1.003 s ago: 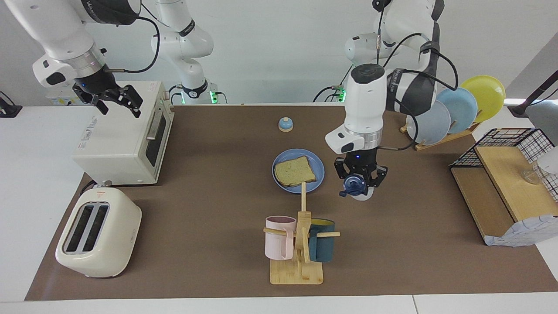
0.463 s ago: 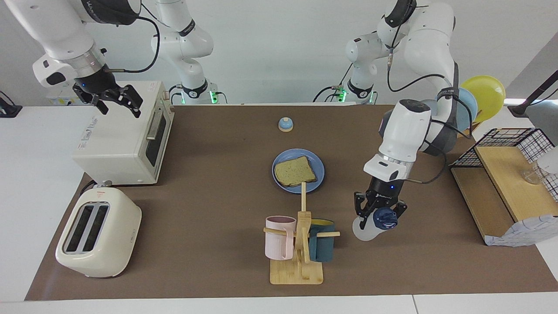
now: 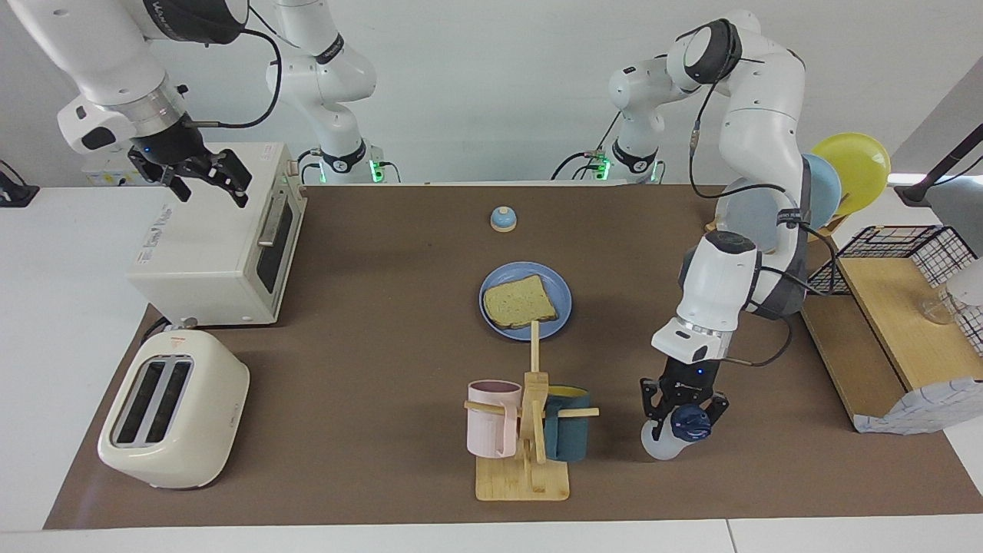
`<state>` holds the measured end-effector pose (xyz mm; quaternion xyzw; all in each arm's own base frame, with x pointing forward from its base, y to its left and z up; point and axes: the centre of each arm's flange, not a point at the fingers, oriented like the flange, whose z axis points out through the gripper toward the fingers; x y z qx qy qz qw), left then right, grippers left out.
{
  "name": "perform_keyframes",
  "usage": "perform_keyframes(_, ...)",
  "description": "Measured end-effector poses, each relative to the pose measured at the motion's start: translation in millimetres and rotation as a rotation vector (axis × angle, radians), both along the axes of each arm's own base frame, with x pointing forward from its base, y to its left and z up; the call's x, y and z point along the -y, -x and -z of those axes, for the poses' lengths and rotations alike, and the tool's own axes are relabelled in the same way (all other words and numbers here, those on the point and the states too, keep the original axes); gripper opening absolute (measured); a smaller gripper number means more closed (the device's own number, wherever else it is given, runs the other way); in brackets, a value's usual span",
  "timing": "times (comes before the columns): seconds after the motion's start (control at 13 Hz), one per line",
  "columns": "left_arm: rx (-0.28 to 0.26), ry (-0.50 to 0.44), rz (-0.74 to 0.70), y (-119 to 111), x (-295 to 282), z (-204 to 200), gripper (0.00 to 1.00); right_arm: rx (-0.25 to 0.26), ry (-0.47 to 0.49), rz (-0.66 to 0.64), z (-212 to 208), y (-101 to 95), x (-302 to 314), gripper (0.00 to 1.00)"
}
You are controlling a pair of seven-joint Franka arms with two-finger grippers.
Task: Put bread on plate and add seasoning
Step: 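Set down the bottle, open the left gripper and draw it back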
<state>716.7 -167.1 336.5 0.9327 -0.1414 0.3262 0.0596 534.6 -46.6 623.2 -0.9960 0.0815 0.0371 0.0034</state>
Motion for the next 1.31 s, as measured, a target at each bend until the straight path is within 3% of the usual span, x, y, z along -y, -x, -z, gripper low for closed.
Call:
perform_keyframes(0.46, 0.069, -0.031, 0.021, -3, -7, 23, 0.46, 0.0, 0.0, 0.0, 0, 0.0, 0, 1.0)
perform_keyframes(0.85, 0.073, -0.039, 0.028, -2, -8, 30, 0.45, 0.0, 0.0, 0.0, 0, 0.0, 0, 1.0)
perform_keyframes(0.93, 0.071, -0.04, 0.028, -2, -8, 31, 0.53, 0.0, 0.0, 0.0, 0, 0.0, 0, 1.0)
perform_keyframes(1.16, 0.06, -0.046, 0.027, 0, -11, 37, 0.94, 0.0, 0.0, 0.0, 0, 0.0, 0, 1.0)
perform_keyframes(1.31, 0.057, -0.047, 0.025, 1, -13, 38, 1.0, 0.0, 0.0, 0.0, 0, 0.0, 0, 1.0)
